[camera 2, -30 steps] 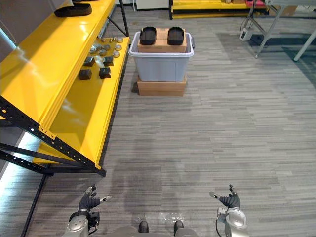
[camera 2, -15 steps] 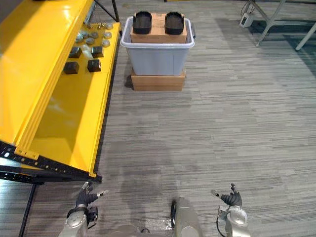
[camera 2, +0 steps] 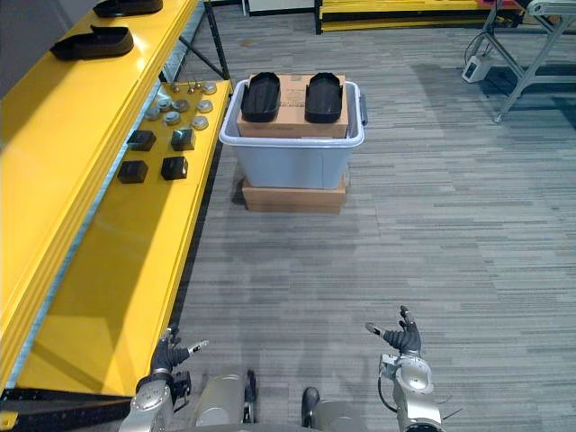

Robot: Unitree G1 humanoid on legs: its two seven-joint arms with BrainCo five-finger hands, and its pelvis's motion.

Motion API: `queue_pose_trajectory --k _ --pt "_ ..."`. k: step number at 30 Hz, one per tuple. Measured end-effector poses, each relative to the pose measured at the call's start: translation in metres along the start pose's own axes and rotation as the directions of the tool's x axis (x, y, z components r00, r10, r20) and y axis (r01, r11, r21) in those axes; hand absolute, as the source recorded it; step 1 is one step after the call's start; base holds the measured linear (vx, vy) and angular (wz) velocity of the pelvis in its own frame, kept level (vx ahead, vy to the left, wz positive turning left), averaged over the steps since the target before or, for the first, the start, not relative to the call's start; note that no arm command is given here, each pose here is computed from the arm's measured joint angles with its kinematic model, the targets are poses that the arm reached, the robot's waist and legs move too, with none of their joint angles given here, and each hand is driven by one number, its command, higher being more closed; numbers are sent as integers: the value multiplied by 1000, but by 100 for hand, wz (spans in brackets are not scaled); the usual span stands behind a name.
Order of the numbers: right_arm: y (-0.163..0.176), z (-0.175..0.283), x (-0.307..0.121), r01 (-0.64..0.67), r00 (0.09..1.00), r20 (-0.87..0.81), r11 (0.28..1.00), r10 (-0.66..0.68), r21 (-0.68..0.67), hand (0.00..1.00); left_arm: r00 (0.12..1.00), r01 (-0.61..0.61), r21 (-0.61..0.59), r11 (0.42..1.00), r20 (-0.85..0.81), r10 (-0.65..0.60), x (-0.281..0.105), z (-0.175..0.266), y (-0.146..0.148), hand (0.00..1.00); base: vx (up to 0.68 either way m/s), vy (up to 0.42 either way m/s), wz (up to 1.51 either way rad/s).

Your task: Walk over and take plastic housings, then place them on the shelf

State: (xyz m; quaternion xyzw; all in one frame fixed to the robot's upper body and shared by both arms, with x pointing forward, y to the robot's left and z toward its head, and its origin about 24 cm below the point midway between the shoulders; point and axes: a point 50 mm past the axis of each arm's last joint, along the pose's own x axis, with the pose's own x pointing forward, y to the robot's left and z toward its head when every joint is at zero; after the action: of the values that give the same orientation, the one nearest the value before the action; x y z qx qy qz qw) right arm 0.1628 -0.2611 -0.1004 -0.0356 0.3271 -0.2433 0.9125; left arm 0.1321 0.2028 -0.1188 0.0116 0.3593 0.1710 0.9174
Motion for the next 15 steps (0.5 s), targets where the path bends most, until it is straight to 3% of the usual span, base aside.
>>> queue_pose_trajectory --k 9,15 --pt "8 -18 -10 -18 998 -56 1000 19 16 0 998 38 20 999 -49 -37 2 -7 -8 0 600 140 -16" --pt "16 -14 -10 -48 998 -38 999 48 7 0 998 45 19 999 -49 -44 8 -2 -11 0 412 -57 13"
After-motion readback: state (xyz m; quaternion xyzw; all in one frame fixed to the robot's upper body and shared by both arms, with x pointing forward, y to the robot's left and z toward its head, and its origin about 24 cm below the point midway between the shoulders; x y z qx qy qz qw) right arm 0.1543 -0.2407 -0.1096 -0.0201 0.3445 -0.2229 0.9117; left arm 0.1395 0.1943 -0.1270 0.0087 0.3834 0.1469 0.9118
